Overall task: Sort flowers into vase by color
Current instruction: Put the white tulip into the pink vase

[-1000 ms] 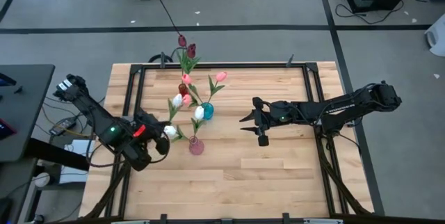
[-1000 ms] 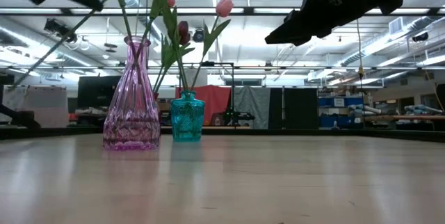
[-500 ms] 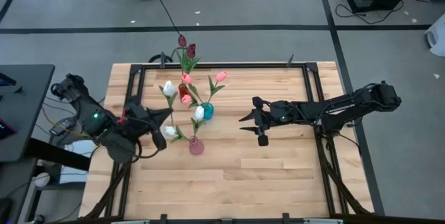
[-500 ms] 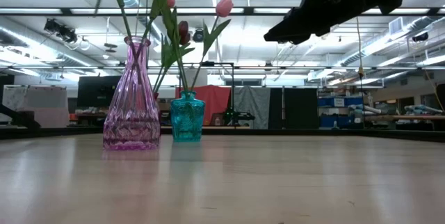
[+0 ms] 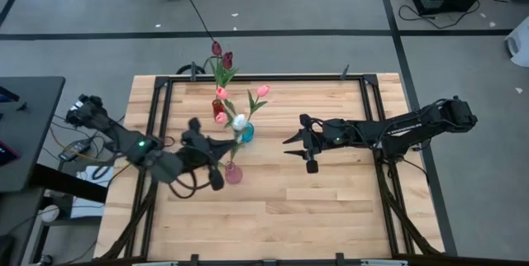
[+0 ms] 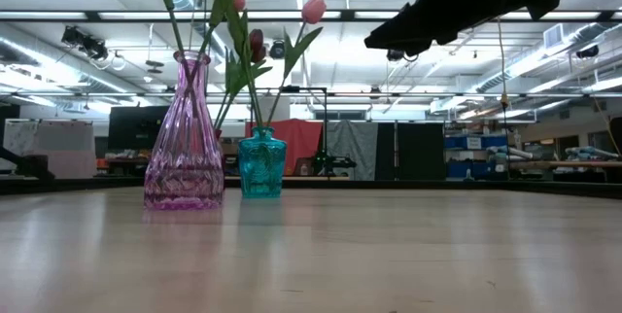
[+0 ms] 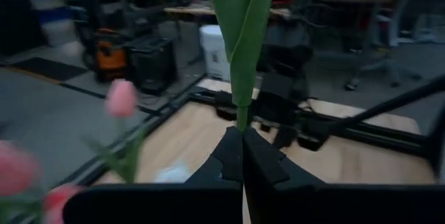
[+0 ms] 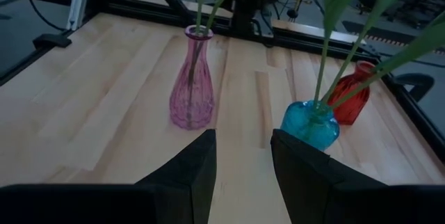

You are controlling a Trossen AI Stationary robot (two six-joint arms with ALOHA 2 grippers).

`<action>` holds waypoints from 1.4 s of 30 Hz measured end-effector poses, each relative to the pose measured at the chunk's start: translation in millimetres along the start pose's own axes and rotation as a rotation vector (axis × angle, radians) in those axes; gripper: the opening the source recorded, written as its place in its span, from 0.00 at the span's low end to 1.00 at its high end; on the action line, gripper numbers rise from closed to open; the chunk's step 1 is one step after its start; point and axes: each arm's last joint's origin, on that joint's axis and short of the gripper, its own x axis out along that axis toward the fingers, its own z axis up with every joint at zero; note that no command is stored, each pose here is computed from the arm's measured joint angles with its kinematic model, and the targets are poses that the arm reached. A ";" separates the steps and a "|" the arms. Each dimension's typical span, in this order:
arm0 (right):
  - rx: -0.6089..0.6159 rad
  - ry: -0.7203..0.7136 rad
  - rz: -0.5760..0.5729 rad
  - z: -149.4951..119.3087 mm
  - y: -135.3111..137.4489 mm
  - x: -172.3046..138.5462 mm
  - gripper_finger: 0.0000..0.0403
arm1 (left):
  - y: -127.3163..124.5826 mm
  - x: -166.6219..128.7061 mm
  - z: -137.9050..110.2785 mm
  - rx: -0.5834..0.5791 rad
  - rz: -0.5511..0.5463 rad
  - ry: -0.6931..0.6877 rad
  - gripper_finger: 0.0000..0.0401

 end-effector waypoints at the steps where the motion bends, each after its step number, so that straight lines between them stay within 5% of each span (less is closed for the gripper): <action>1: 0.000 0.000 0.007 0.0 0.1 0.0 0.37 | -1.2 5.0 0.2 0.002 -0.030 0.006 0.00; 14: -0.009 0.025 0.018 -2.6 0.7 0.0 0.37 | -20.1 28.9 -24.5 0.062 -0.121 0.037 0.00; 23: -0.002 0.029 0.019 -2.9 0.9 -0.1 0.37 | -28.7 8.2 -44.4 0.102 0.009 0.004 0.00; 42: 0.002 0.022 0.018 -2.3 0.8 0.0 0.37 | -25.7 10.5 -83.9 0.023 0.069 0.007 0.01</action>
